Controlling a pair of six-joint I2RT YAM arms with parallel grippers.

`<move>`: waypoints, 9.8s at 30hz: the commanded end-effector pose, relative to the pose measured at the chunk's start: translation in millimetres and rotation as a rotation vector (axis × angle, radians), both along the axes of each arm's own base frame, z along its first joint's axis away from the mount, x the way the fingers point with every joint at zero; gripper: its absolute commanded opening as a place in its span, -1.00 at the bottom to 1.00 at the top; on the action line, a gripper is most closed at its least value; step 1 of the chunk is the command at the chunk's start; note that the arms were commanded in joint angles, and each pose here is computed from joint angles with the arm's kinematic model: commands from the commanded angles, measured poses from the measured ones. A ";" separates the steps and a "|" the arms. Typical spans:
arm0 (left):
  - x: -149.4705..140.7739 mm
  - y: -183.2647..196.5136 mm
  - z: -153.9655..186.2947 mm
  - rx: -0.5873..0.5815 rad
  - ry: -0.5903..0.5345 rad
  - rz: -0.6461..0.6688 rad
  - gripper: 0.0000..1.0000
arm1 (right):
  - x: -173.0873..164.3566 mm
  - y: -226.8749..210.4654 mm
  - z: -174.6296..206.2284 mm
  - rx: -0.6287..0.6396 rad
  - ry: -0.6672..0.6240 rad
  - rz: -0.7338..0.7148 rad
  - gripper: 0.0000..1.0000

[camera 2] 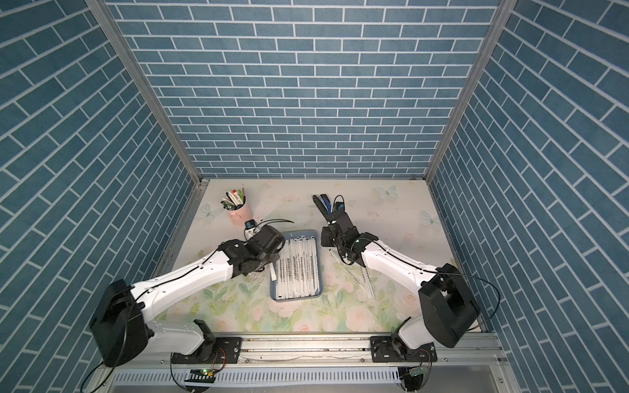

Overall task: Put the straws into the storage box
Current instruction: Pick up the straw from the center of the board, then place the straw in the storage box, then pick up the straw from the center of the board, then place the straw in the storage box, then pick up the straw from the center of the board, then place the straw in the storage box.

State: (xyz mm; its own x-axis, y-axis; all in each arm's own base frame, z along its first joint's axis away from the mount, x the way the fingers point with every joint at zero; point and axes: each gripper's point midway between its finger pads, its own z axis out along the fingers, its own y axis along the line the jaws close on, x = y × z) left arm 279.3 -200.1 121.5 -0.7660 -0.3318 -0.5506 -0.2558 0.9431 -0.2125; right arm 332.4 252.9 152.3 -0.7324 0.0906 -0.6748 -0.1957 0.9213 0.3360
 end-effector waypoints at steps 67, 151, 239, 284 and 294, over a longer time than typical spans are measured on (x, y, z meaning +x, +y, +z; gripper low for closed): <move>38.8 33.1 41.7 0.023 -0.333 -0.129 0.38 | -72.0 -58.7 -116.9 -0.471 0.420 0.323 -0.21; 24.6 66.1 10.5 0.006 -0.282 -0.097 0.36 | -51.2 60.5 -105.8 -0.250 0.344 0.045 -0.84; 0.5 33.0 -42.0 -0.143 -0.017 -0.323 0.45 | -63.8 -22.8 -65.2 0.005 0.434 0.104 -0.97; -4.8 3.6 -8.4 -0.313 -0.105 -0.432 0.45 | -61.9 71.0 -89.5 -0.147 0.351 0.085 -0.63; -0.8 -6.2 7.3 -0.274 -0.148 -0.464 0.45 | -54.4 -1.8 -56.6 -0.225 0.297 0.053 -0.64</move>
